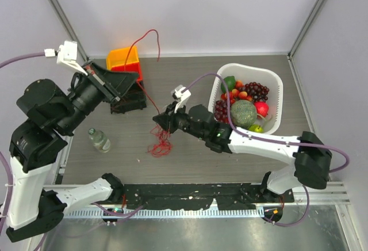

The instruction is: Untangle the cables

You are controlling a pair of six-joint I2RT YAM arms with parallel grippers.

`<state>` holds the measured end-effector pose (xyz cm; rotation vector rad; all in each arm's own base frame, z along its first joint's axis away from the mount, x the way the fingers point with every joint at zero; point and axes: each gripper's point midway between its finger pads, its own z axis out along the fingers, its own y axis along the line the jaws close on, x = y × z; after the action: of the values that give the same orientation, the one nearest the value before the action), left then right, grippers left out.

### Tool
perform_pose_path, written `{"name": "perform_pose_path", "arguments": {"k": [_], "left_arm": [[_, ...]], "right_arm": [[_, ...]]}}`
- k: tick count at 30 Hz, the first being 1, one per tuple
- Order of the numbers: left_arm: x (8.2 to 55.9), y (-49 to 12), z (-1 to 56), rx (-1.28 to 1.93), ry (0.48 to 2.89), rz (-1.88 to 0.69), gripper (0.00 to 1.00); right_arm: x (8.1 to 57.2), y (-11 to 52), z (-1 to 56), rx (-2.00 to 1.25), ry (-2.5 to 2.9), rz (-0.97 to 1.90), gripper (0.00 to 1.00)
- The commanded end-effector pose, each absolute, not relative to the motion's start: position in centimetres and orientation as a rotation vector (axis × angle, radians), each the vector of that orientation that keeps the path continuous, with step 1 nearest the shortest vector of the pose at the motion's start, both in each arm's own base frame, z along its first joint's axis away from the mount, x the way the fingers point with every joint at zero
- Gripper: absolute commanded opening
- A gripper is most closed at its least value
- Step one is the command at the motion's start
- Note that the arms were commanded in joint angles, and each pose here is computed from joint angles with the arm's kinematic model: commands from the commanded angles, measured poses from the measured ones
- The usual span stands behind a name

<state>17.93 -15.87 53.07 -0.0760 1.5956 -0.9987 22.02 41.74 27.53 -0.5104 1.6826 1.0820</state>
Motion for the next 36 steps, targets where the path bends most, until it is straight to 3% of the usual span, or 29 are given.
{"name": "perform_pose_path", "arguments": {"k": [1,15,20,27,32,36], "left_arm": [[14.0,-15.0,64.7,-0.044,1.211,-1.264,0.00],[11.9,-12.6,71.3,-0.016,1.034,-1.236,0.00],[13.7,-13.4,69.0,-0.038,1.098,-1.197,0.00],[16.4,-14.5,63.7,-0.078,1.255,-1.117,0.00],[16.7,-14.5,62.3,-0.101,1.279,-1.110,0.00],[16.4,-13.7,62.7,-0.127,1.255,-1.112,0.00]], "right_arm": [[24.2,42.1,21.3,-0.513,1.763,0.841,0.18],[25.1,38.1,11.6,-0.396,1.940,0.687,0.15],[23.6,37.1,15.0,-0.453,1.914,0.735,0.29],[22.8,31.7,22.5,-0.488,1.841,0.604,0.62],[23.7,28.5,28.6,-0.475,1.769,0.459,0.67],[26.8,25.0,28.7,-0.355,1.844,0.220,0.70]]}}
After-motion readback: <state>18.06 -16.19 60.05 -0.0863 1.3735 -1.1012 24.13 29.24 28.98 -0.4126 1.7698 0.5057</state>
